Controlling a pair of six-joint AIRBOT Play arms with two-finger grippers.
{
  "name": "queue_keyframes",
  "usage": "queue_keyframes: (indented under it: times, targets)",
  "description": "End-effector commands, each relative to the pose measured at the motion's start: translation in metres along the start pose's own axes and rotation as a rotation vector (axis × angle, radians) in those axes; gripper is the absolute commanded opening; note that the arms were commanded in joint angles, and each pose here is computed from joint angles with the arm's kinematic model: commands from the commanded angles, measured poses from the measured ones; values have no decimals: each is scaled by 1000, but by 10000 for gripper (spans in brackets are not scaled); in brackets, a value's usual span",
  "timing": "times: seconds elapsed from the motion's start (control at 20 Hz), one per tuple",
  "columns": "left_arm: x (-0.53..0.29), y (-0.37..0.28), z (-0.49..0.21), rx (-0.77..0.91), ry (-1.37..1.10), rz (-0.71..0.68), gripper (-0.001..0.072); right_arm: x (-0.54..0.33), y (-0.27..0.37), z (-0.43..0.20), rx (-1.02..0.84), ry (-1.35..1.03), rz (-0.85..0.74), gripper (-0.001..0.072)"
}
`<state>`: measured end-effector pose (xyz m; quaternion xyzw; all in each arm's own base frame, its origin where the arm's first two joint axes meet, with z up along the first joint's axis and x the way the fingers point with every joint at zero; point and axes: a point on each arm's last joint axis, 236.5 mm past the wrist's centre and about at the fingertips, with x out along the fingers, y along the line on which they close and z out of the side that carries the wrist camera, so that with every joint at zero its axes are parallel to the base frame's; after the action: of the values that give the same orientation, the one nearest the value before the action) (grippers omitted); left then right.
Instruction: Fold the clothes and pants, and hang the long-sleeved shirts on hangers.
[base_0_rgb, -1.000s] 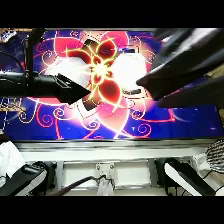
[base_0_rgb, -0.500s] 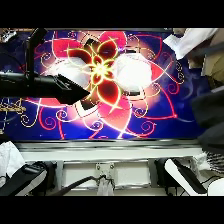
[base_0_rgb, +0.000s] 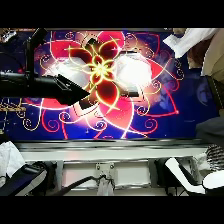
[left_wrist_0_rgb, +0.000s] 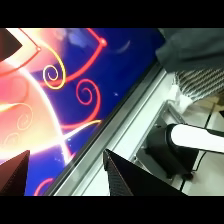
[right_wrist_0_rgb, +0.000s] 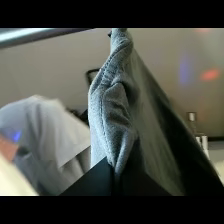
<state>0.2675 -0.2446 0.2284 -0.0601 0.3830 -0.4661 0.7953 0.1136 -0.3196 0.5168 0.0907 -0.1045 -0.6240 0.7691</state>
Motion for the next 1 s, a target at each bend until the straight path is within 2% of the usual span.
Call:
queue_keyframes:
  times: [0.0,0.1,0.85,0.9,0.95]
  targets:
    - [1,4,-2,9,8,14,473,3,-35,6,100,-20,-104,25]
    - [0,13,-7,19,29,53,473,3,-48,9,129,-31,-140,25]
    - [0,8,-18,2,78,33,473,30,-102,-4,193,-2,-271,27]
    - [0,8,-18,2,78,33,474,31,-102,-4,200,-2,-269,47]
    - [0,8,-18,2,78,33,473,31,-103,-3,202,-8,-269,187]
